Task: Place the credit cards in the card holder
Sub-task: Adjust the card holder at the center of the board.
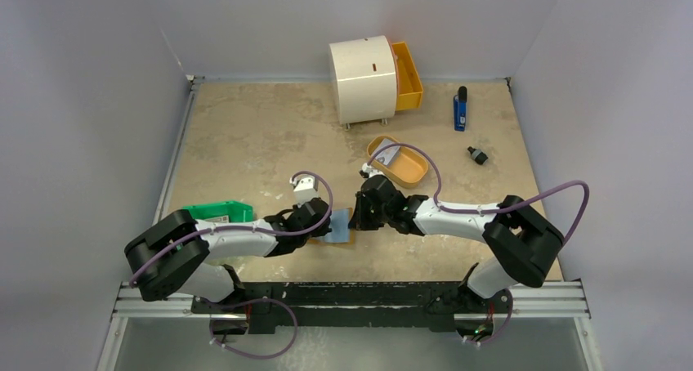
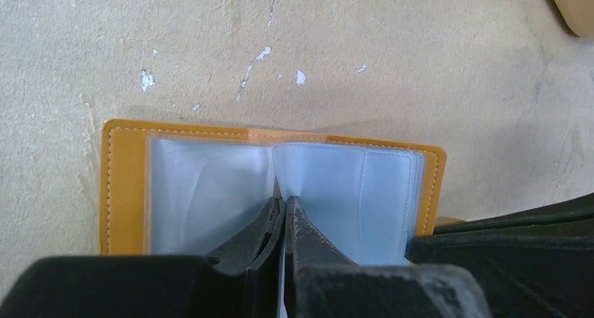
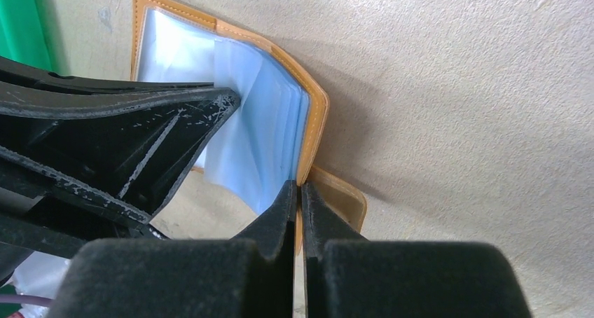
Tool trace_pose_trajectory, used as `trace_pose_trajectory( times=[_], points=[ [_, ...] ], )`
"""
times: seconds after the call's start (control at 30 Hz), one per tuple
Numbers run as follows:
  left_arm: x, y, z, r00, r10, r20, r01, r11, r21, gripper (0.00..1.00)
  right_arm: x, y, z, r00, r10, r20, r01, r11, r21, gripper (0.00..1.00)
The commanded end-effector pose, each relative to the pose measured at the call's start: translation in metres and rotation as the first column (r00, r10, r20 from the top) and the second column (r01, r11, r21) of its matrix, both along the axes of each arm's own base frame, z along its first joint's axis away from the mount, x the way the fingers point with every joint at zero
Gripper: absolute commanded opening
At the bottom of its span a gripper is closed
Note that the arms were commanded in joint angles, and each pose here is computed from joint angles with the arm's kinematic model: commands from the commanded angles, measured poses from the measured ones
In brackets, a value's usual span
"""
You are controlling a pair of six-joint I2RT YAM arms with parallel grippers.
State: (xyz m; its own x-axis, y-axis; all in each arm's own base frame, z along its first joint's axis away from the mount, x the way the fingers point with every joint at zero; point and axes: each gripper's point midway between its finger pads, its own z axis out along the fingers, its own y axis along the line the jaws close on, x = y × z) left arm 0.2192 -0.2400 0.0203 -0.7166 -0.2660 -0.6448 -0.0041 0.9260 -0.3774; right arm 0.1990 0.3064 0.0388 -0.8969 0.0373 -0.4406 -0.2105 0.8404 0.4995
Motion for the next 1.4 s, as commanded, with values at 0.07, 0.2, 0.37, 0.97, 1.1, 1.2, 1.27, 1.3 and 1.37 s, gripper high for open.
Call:
trace_pose_trajectory(
  times=[0.07, 0.2, 0.37, 0.97, 1.1, 1.2, 1.27, 1.3, 1.37],
  points=[
    [-0.02, 0.017, -0.029, 0.996, -0.024, -0.082, 0.031, 0.996, 0.08, 0.0, 0.003, -0.002, 0.022, 0.999, -0.007, 0.052, 0.006, 1.0, 0.012, 0.12],
    [-0.02, 0.017, -0.03, 0.996, -0.019, -0.082, 0.026, 0.997, 0.076, 0.0, -0.002, -0.006, 0.042, 0.997, -0.005, 0.077, 0.002, 0.999, 0.046, 0.22],
    [-0.019, 0.015, -0.028, 0.997, -0.017, -0.079, 0.022, 0.998, 0.061, 0.0, -0.007, 0.008, 0.073, 0.99, 0.048, 0.136, -0.063, 0.992, 0.109, 0.25],
    [-0.022, 0.017, -0.032, 0.996, -0.001, -0.087, 0.004, 0.999, 0.042, 0.0, 0.002, 0.027, 0.017, 0.999, 0.008, -0.037, -0.005, 0.998, 0.07, 0.24],
    [-0.022, 0.017, -0.032, 0.996, -0.001, -0.088, 0.004, 0.999, 0.04, 0.0, 0.002, 0.027, 0.01, 0.999, 0.005, -0.053, -0.002, 0.998, 0.07, 0.26],
    [-0.022, 0.017, -0.033, 0.996, -0.001, -0.087, 0.004, 0.999, 0.039, 0.0, 0.002, 0.028, 0.005, 0.998, 0.008, -0.067, -0.003, 0.997, 0.071, 0.29],
    [-0.022, 0.016, -0.032, 0.996, -0.002, -0.088, 0.005, 0.999, 0.037, 0.0, 0.002, 0.03, 0.004, 0.997, 0.015, -0.07, -0.009, 0.996, 0.085, 0.29],
    [-0.022, 0.016, -0.032, 0.996, -0.002, -0.089, 0.006, 0.999, 0.038, 0.0, 0.002, 0.032, 0.004, 0.997, 0.021, -0.069, -0.014, 0.996, 0.091, 0.29],
    [-0.023, 0.016, -0.033, 0.996, -0.004, -0.09, 0.007, 0.999, 0.038, 0.0, 0.001, 0.037, 0.005, 0.997, 0.043, -0.071, -0.035, 0.993, 0.111, 0.29]
  ],
)
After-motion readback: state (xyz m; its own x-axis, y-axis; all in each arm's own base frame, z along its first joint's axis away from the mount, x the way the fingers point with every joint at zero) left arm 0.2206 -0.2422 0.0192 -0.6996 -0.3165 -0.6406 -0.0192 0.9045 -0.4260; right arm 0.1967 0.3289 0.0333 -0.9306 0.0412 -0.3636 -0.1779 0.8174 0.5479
